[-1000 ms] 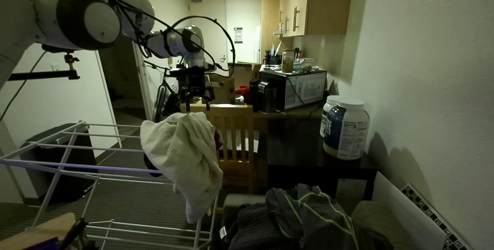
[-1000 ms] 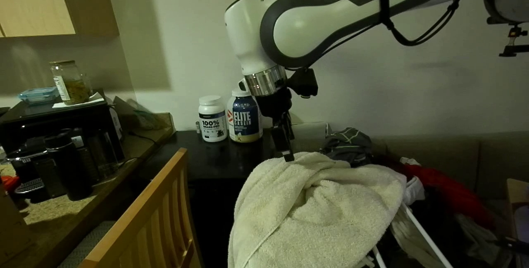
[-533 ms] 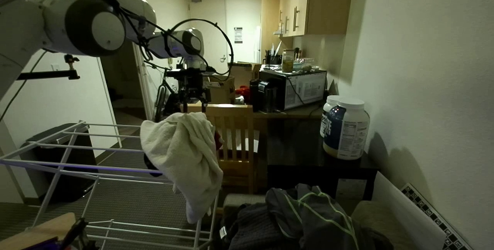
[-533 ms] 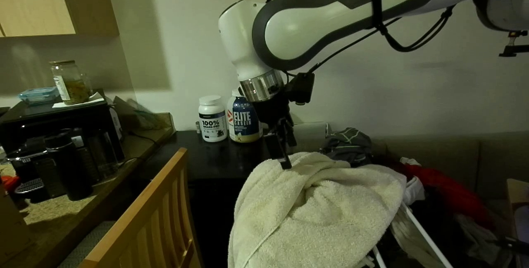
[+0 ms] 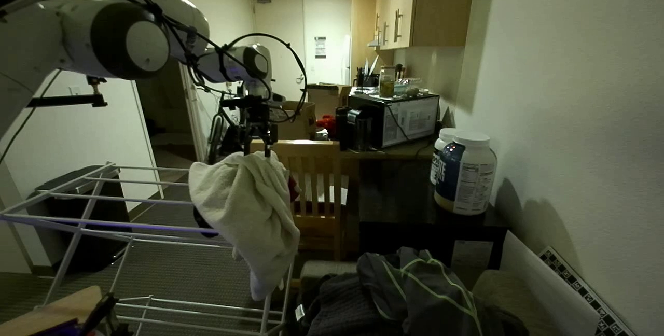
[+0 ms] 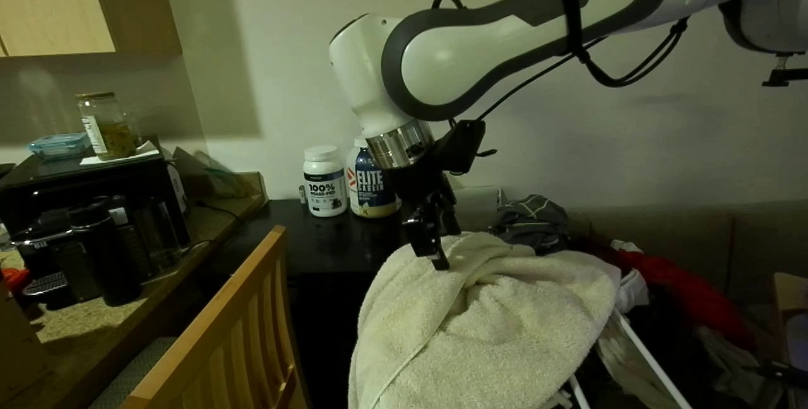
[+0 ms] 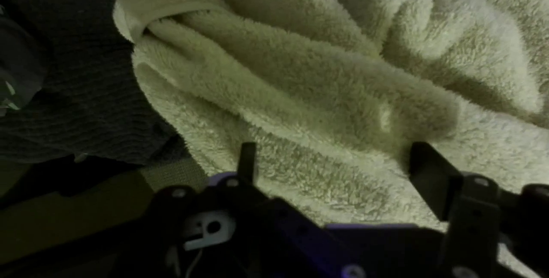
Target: Take the towel off of the rack
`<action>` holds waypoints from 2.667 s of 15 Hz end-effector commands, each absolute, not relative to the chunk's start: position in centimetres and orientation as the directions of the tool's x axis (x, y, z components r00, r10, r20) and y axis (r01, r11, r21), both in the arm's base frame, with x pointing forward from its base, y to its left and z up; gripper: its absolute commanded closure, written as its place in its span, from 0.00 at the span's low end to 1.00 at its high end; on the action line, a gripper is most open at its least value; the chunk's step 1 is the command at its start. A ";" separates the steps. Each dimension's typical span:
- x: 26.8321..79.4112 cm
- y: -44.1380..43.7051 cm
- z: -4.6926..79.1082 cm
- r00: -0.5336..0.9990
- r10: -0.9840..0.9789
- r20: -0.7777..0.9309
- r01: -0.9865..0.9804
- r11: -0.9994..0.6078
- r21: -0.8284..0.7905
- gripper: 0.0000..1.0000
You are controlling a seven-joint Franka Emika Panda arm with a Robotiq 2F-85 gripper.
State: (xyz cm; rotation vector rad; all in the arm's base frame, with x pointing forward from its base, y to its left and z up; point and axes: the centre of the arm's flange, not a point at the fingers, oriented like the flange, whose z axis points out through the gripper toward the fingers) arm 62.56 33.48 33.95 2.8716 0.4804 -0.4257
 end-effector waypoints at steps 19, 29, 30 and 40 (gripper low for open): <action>62.3 31.4 38.0 0.916 0.274 -0.291 0.307 -0.949 0.072 0.99; 63.1 23.8 44.7 0.918 0.345 -0.194 0.359 -0.932 0.040 0.99; 63.4 22.9 45.0 0.923 0.335 -0.189 0.348 -0.937 0.039 0.99; 65.1 12.9 45.9 0.981 0.126 -0.149 0.130 -0.991 0.018 0.99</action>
